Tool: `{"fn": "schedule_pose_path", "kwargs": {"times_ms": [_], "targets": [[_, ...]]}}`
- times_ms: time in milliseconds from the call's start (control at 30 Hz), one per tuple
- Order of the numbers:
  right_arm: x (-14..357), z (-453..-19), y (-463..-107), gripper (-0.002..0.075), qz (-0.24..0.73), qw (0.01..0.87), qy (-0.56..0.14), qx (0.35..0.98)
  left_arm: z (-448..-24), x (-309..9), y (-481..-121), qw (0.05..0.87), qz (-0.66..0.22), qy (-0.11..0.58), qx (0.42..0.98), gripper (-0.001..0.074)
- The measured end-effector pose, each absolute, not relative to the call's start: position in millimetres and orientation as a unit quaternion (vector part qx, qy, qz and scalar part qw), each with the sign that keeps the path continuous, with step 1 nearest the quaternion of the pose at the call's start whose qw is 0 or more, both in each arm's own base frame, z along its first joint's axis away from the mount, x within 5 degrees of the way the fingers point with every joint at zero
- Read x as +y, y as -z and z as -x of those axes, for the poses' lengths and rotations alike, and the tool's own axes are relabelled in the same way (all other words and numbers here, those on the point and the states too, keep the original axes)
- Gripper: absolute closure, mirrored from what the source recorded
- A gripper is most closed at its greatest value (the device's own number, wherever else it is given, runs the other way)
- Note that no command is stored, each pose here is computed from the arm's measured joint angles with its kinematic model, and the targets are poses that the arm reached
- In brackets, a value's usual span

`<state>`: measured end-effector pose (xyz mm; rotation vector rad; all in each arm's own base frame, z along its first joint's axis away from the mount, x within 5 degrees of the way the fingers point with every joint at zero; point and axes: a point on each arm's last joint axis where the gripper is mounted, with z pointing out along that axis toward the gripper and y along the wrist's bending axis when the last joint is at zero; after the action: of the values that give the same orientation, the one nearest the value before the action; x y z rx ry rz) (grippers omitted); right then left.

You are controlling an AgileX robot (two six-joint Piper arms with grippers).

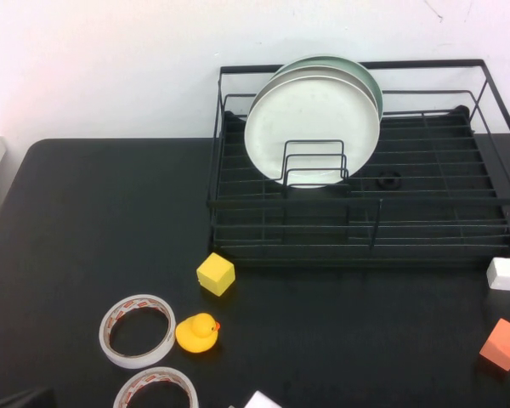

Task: Place plate on rack

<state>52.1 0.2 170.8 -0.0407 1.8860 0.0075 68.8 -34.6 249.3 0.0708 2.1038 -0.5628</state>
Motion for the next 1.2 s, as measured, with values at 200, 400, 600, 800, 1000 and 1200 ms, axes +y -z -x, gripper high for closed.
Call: {"fn": "schedule_pose_path", "kwargs": {"times_ms": [200,400,600,800,1000,1200], "targets": [[0.2,-52.1,-170.8,0.0714,0.018,0.587,-0.003,0.809,-72.6,-40.3,-249.2,0.512,-0.034,0.262,0.818,0.0736],[0.2,-52.1,-170.8,0.0714,0.018,0.587,-0.003,0.809,-81.4,-31.7,-242.1,0.644,-0.014,0.237,0.727,0.0736],[0.2,-52.1,-170.8,0.0714,0.018,0.587,-0.003,0.809,-72.6,-11.2,-218.2,0.709,0.079,0.19,0.674,0.0736],[0.2,-52.1,-170.8,0.0714,0.018,0.587,-0.003,0.809,-60.4,0.8,-200.3,0.691,0.134,0.125,0.699,0.0736],[0.2,-52.1,-170.8,0.0714,0.018,0.587,-0.003,0.809,-55.5,3.7,-186.4,0.648,0.134,0.08,0.746,0.0736],[0.2,-52.1,-170.7,0.0714,0.017,0.587,-0.004,0.809,-54.2,2.6,-179.2,0.615,0.145,0.089,0.77,0.0736]]}}
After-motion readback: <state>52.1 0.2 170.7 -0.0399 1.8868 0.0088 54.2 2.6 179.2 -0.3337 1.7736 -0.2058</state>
